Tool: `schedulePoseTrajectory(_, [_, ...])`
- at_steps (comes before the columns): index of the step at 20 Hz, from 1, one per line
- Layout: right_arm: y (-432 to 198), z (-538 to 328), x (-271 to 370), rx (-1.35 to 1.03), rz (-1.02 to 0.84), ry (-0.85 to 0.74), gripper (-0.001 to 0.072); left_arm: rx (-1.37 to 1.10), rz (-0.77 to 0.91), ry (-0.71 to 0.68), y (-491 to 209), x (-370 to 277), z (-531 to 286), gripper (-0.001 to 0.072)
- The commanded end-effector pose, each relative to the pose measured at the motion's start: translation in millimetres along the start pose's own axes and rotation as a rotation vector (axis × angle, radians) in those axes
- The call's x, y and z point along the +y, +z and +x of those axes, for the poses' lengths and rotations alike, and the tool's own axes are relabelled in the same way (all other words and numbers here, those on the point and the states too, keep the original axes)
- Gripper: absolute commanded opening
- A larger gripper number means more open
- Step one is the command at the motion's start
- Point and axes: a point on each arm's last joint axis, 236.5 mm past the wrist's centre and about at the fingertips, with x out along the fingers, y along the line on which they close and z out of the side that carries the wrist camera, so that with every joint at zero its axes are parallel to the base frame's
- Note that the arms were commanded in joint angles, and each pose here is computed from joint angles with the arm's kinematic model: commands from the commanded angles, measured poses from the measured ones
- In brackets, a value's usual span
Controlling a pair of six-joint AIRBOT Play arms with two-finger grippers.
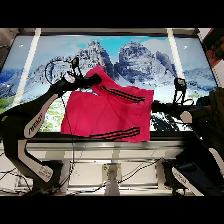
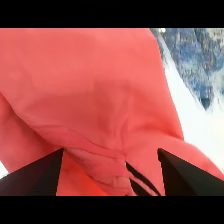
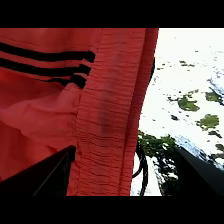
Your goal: Fold the clothes and pants, and hang the long-sleeved shirts on hangers.
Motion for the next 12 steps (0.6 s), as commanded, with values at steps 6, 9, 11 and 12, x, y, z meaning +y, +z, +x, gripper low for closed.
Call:
schedulePoseTrajectory(6, [0.7,0.0,0.3,-0.003,0.001,0.001,0.0688,0.119,-0.075,-0.013,-37.7,3.2,16.8,0.0647])
schedulePoseTrajectory(9, [1.9,0.0,0.6,-0.008,0.000,0.003,0.0688,0.043,-0.136,-0.023,-19.0,1.2,17.7,0.0339])
schedulePoseTrajectory(11, [2.6,0.0,0.8,-0.011,0.000,0.003,0.0688,-0.006,-0.204,-0.040,-6.8,-2.2,17.7,0.0337])
schedulePoseTrajectory(12, [2.6,0.0,0.8,-0.011,0.000,0.003,0.0687,-0.023,-0.230,-0.046,-2.4,-3.1,17.6,0.0334])
